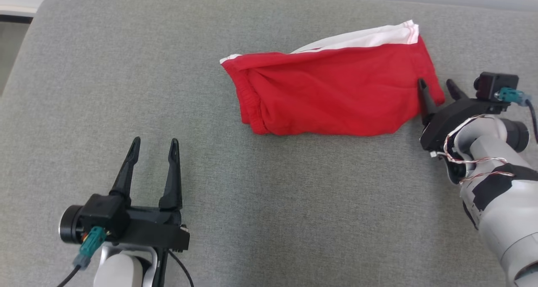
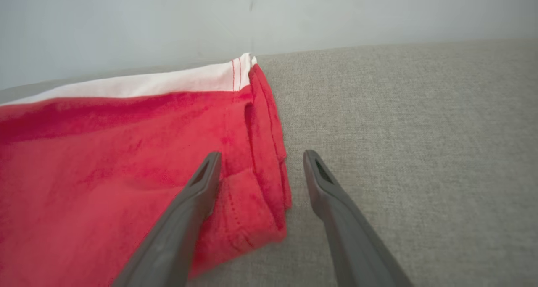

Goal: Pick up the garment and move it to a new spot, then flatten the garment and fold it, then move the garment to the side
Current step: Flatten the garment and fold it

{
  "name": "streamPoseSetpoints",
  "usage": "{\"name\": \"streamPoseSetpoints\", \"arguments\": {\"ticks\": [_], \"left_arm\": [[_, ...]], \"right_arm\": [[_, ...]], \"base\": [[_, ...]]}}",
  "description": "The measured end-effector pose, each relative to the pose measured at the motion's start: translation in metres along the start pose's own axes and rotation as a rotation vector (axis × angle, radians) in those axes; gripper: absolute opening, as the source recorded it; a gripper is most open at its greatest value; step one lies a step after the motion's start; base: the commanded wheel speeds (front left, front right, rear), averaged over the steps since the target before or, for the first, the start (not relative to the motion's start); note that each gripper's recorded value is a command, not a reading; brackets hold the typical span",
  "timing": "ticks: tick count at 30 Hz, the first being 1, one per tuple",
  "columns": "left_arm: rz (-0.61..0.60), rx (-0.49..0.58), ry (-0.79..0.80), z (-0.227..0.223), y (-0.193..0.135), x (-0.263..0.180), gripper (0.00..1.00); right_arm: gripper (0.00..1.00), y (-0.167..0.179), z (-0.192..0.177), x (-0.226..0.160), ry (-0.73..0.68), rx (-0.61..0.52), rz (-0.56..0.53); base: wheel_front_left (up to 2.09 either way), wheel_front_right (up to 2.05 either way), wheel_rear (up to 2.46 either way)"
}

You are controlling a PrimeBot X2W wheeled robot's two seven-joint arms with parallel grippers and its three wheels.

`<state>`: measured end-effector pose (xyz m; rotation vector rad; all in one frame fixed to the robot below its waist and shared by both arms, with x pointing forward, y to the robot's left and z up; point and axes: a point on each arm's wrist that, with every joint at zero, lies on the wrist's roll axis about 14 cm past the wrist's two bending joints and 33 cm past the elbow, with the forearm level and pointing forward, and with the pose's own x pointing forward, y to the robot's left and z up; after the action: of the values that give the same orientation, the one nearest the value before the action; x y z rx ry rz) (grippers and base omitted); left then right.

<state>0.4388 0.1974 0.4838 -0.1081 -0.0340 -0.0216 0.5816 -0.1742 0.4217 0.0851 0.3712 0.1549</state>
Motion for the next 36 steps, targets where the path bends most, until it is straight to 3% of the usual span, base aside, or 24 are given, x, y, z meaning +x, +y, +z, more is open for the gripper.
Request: {"name": "streamPoseSetpoints", "arguments": {"ticks": [3,4,5,18,25,35,36], "left_arm": [[0.011,-0.002,0.008,-0.003,0.003,-0.004,1.0],[0.014,-0.005,0.007,-0.002,0.004,-0.005,1.0],[0.017,-0.007,0.008,-0.003,0.004,-0.005,1.0],[0.033,-0.031,0.001,0.003,0.002,-0.024,1.0],[0.002,-0.031,-0.004,0.005,-0.01,-0.033,1.0],[-0.052,-0.033,-0.029,0.014,-0.027,-0.036,1.0],[-0.055,-0.033,-0.03,0.014,-0.028,-0.037,1.0]], "right_arm": [[1.0,0.005,-0.012,0.002,0.04,0.004,0.003],[0.45,0.006,-0.013,0.003,0.046,0.007,0.003],[0.01,0.006,-0.012,0.004,0.044,0.012,0.003],[0.0,0.036,0.013,-0.026,-0.088,0.111,0.083],[0.0,0.017,0.004,-0.07,-0.126,0.197,0.076],[0.0,-0.018,-0.043,-0.131,-0.067,0.278,0.007],[0.13,-0.021,-0.048,-0.135,-0.052,0.281,-0.003]], "base": [[0.0,0.0,0.0],[0.0,0.0,0.0],[0.0,0.0,0.0],[0.0,0.0,0.0],[0.0,0.0,0.0],[0.0,0.0,0.0],[0.0,0.0,0.0]]}}
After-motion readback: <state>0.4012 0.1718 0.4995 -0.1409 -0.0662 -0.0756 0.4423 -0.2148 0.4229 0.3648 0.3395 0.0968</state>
